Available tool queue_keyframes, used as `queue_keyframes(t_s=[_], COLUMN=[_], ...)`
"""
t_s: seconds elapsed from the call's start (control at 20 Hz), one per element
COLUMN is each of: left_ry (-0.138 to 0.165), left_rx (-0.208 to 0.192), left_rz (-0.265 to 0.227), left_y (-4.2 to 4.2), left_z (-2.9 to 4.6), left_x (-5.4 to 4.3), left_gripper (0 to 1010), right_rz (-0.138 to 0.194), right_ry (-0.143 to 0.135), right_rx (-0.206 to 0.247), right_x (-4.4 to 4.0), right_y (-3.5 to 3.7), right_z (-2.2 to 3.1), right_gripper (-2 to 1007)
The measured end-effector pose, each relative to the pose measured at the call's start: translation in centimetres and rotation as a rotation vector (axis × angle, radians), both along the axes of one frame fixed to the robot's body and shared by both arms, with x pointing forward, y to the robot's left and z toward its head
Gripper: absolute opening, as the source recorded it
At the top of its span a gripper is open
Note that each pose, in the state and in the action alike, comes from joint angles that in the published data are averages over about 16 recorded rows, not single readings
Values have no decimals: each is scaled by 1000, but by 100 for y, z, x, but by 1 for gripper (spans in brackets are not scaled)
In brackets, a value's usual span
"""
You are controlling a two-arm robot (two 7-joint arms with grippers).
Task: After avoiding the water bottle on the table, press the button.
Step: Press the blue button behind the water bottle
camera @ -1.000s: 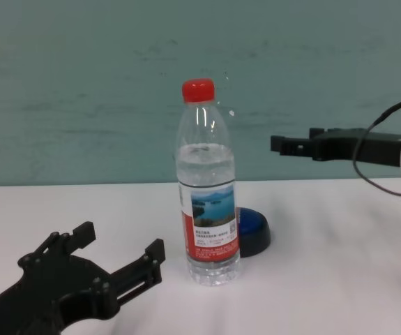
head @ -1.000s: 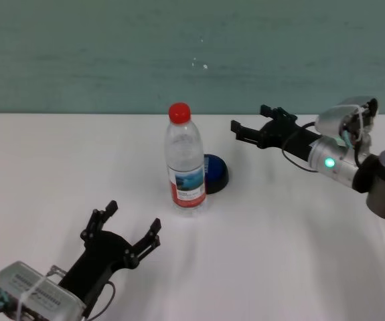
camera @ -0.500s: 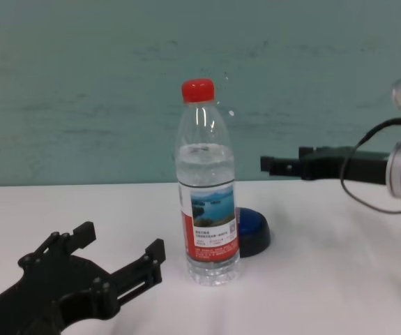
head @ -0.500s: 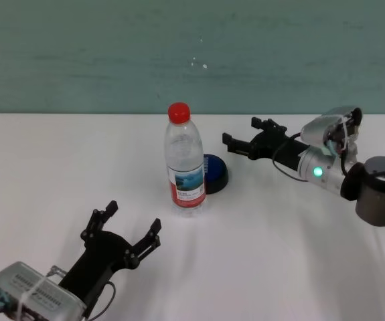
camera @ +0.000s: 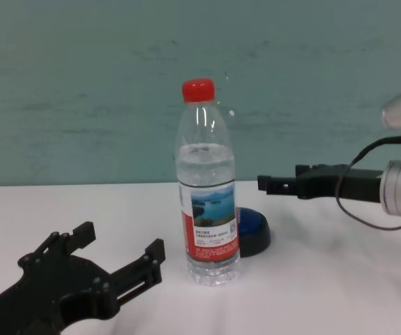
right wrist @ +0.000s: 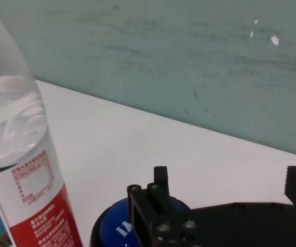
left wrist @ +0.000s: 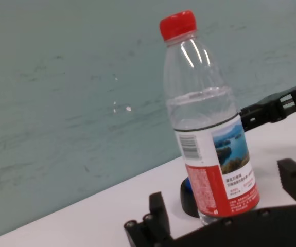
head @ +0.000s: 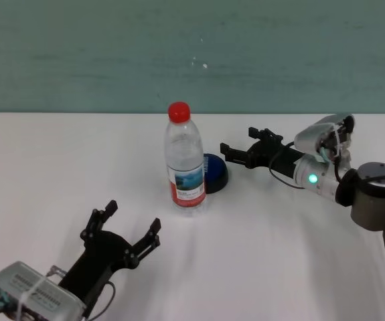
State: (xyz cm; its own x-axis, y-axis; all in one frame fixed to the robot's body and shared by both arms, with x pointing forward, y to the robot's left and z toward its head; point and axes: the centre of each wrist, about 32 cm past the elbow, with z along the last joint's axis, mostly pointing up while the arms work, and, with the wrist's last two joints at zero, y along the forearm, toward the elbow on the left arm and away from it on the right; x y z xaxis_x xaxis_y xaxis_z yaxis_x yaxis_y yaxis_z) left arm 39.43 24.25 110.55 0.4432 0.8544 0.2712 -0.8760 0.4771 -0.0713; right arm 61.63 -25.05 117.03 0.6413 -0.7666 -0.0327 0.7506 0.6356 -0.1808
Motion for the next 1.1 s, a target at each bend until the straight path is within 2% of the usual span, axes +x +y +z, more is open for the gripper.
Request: queue_keyframes(t_s=[0.7, 1.1], left_ry=[0, 0], left_rx=[0, 0], left_rz=[0, 0], left_y=[0, 0], left_z=[0, 0], left_x=[0, 0], left_gripper=[1000, 1000], right_rz=[12, 14], right_ry=[32, 53], right_rx=[-27, -38], right_x=[54, 66], right_y=[112, 151], right_z=[-132, -218], right_gripper=[1003, 1003])
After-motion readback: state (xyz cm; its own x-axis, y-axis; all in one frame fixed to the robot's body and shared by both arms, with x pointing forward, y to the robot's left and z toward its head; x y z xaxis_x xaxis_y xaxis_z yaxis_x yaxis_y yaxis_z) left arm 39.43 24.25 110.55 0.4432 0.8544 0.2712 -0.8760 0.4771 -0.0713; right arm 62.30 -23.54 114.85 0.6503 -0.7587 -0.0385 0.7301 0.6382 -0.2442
